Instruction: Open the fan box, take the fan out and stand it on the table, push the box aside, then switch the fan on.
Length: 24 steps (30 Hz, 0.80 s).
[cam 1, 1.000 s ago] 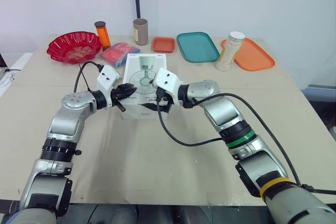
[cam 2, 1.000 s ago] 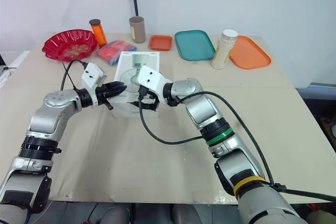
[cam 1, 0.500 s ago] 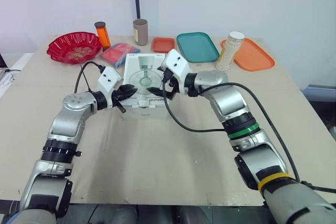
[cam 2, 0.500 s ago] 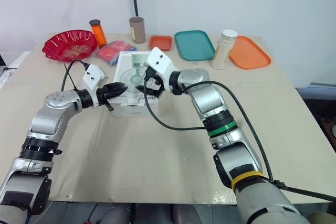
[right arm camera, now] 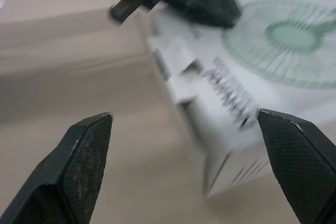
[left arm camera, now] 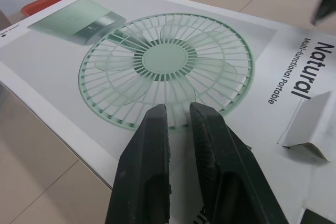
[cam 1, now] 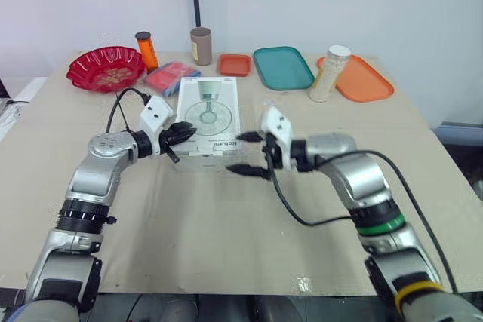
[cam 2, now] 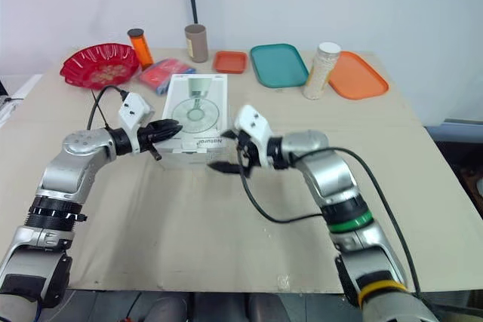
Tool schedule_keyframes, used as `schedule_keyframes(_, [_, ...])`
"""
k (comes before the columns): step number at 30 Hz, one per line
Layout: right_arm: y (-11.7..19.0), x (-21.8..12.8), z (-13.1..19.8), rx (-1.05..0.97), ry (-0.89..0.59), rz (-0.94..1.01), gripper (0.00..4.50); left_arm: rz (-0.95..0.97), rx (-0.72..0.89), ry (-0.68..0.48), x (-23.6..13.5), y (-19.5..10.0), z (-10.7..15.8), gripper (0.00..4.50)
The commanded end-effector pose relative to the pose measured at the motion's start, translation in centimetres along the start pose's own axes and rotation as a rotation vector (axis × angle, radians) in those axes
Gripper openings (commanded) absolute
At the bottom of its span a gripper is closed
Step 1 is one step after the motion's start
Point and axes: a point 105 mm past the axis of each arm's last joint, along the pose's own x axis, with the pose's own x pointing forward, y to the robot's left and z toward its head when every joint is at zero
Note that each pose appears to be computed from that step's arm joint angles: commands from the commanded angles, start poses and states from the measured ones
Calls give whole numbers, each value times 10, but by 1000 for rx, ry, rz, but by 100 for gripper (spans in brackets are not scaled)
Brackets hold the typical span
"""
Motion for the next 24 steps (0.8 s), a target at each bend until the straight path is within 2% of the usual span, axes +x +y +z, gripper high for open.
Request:
schedule_keyframes(1, [10, -1, 12, -53, -26, 22, 450, -32, -13, 66, 0, -6, -16, 80])
schedule_keyframes(5, [10, 9, -2, -42, 8, 1, 450, -52, -2, 77, -1, -7, -16, 80])
schedule_keyframes(11, [20, 14, -3, -38, 1, 37, 450, -61, 5, 87, -3, -6, -17, 80])
schedule_keyframes(18, [66, -8, -9, -44, -32, 255, 450, -59, 26, 96, -5, 0, -14, 80])
schedule_keyframes(22, [61, -10, -18, -16, -8, 228, 450, -63, 44, 101, -8, 2, -14, 80])
schedule_keyframes(24, [43, -7, -31, -1, 39, 132, 450, -68, 51, 104, -9, 1, -13, 80])
